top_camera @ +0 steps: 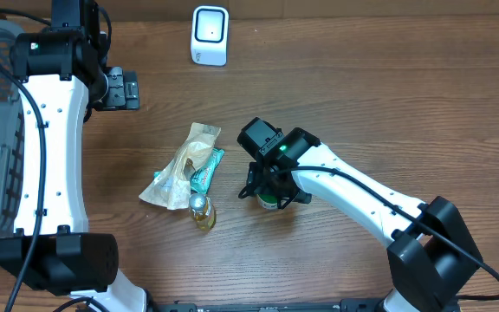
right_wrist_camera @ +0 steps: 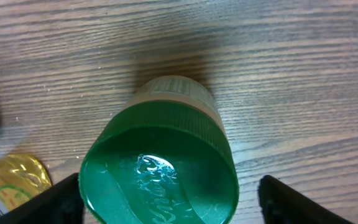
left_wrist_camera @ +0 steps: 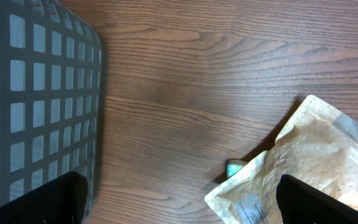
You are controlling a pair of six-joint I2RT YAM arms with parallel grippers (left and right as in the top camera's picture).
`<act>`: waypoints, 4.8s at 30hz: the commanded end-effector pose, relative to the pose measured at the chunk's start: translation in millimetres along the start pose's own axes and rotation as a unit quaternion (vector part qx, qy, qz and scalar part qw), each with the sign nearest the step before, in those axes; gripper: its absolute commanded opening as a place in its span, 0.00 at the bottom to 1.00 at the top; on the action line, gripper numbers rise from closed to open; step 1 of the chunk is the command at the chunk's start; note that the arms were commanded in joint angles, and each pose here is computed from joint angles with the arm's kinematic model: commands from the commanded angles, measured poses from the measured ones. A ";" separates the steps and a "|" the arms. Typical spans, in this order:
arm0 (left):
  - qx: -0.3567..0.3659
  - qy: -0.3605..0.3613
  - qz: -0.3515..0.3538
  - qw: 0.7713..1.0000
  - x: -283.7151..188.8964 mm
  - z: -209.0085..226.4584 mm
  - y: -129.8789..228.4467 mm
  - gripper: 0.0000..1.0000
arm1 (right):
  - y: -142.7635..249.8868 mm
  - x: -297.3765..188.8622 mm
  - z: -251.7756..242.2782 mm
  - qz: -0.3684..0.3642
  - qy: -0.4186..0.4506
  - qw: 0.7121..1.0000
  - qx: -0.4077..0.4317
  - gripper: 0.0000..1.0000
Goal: Scan the item barcode
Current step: 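Close the right gripper around the green-capped jar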
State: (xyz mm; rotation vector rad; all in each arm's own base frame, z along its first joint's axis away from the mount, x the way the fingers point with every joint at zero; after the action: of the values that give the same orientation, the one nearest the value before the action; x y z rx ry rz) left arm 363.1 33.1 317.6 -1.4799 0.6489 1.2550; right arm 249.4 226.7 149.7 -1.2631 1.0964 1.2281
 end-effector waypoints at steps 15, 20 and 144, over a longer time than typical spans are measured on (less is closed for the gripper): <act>0.003 -0.003 -0.007 1.000 -3.1 0.3 -1.8 1.00 | -1.0 -4.6 0.3 -0.005 0.006 1.000 -0.001 0.74; 0.003 -0.003 -0.007 1.000 -3.1 0.2 -1.8 1.00 | -1.5 -4.6 0.6 -0.006 0.005 1.000 -0.011 0.74; 0.004 -0.003 -0.007 1.000 -2.9 0.1 -1.8 0.99 | -14.0 18.9 -2.5 -0.009 0.028 0.999 0.011 1.00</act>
State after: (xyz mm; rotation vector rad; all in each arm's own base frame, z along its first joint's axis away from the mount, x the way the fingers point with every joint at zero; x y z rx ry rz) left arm 363.1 33.1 317.6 -1.4799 0.6489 1.2550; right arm 259.1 225.2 130.3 -1.2870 1.1411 1.2007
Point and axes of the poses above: each gripper's point midway between its finger pads, its own x axis out along the fingers, its own z axis along the line the jaws close on, y = z × x, the point moved 8 cm from there along -x, back along the fingers, and after that the axes turned 12 degrees about -x, right-handed, at the moved point
